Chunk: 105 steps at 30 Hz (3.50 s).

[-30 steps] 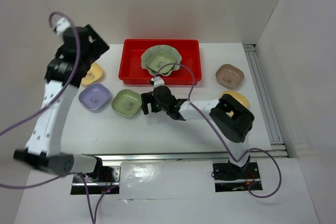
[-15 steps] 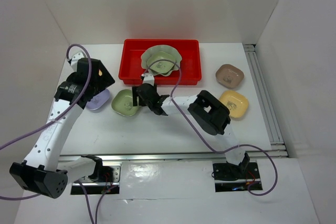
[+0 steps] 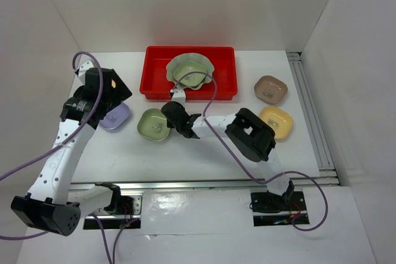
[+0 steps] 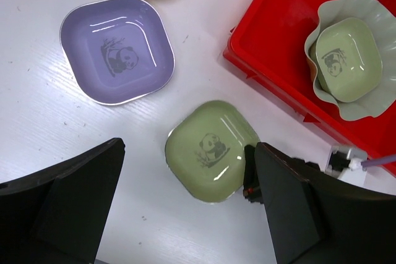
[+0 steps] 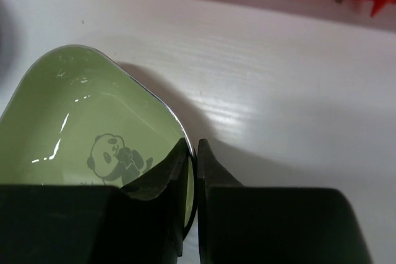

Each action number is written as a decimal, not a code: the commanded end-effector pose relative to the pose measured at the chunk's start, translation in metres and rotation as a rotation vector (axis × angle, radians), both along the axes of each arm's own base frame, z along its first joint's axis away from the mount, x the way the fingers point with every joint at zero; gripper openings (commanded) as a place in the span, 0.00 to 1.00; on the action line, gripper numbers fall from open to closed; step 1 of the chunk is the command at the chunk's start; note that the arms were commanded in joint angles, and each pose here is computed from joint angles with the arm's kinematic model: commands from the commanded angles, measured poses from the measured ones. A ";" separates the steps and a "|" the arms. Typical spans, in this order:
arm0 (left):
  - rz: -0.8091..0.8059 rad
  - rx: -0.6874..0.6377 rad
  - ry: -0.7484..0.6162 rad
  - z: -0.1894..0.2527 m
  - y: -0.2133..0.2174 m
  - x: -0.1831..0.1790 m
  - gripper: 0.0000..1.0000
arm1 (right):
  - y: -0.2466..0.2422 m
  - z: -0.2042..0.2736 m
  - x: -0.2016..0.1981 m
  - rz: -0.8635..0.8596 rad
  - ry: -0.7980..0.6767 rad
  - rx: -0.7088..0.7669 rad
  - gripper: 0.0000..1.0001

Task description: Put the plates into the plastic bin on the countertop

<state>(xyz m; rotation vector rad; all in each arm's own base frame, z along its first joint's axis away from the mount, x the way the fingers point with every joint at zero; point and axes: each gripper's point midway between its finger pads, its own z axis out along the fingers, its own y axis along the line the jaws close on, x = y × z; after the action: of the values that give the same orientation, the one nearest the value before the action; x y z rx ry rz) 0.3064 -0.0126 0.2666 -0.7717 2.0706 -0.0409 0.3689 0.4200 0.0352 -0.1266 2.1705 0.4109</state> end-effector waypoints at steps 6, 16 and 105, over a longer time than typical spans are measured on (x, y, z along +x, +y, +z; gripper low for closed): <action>-0.015 -0.011 -0.048 0.010 0.003 0.003 1.00 | -0.039 0.041 -0.057 0.083 0.015 -0.136 0.00; -0.054 -0.030 -0.042 0.005 -0.004 0.005 1.00 | -0.080 0.208 -0.015 0.165 -0.163 0.127 0.00; 0.521 -0.450 0.470 -0.224 0.122 0.021 0.96 | -0.143 0.260 -0.015 0.248 -0.308 0.241 1.00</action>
<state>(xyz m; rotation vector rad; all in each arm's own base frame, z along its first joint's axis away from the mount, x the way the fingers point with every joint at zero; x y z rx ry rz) 0.3104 0.1077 0.0478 -1.6810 2.2765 0.0293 0.3662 0.2737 0.2609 -0.2696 1.8997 0.6960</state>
